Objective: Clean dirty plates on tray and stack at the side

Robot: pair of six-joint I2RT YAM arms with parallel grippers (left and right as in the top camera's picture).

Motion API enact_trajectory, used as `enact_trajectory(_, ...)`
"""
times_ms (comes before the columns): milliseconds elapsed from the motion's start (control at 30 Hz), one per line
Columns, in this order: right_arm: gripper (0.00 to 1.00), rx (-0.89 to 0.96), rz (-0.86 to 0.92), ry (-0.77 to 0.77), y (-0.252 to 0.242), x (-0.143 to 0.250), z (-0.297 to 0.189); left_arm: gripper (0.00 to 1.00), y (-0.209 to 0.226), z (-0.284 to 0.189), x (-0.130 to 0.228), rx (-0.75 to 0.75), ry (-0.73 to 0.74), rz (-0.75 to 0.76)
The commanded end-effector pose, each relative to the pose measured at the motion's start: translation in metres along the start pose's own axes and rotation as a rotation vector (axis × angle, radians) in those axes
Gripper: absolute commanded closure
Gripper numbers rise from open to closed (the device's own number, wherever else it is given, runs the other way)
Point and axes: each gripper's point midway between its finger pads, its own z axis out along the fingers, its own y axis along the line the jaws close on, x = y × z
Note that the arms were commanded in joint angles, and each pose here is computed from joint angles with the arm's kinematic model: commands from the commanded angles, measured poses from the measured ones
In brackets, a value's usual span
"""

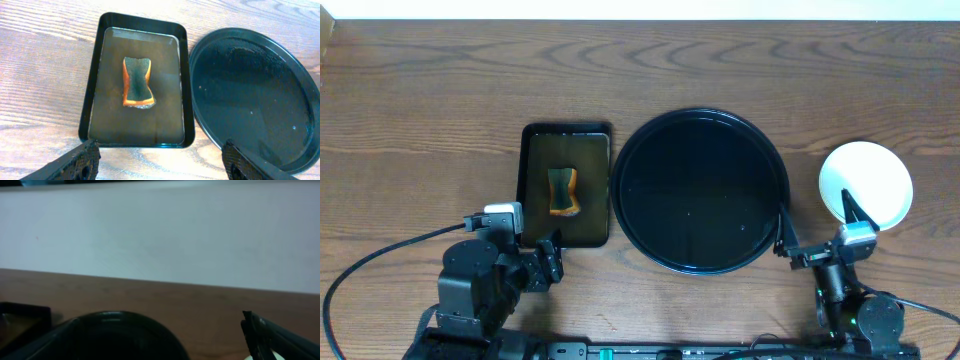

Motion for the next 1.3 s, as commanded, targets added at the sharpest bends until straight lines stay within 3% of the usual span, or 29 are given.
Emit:
enact_trajectory(0,0.01,0.074,-0.003,0.048,-0.012,0.026,0.002,0.21,0.001,0.000,0.001,-0.006,-0.002,-0.008)
enact_trajectory(133,0.01,0.080,0.006,0.151,-0.013,0.057,0.000,0.21,0.001,0.000,0.001,-0.006,-0.002,-0.009)
enact_trajectory(1067,0.01,0.079,0.000,0.149,-0.012,0.056,0.000,0.21,0.001,0.000,0.001,-0.007,-0.002,-0.007)
enact_trajectory(1267,0.01,0.078,0.000,0.149,-0.012,0.056,0.000,0.21,0.019,-0.002,0.005,-0.067,-0.039,-0.010)
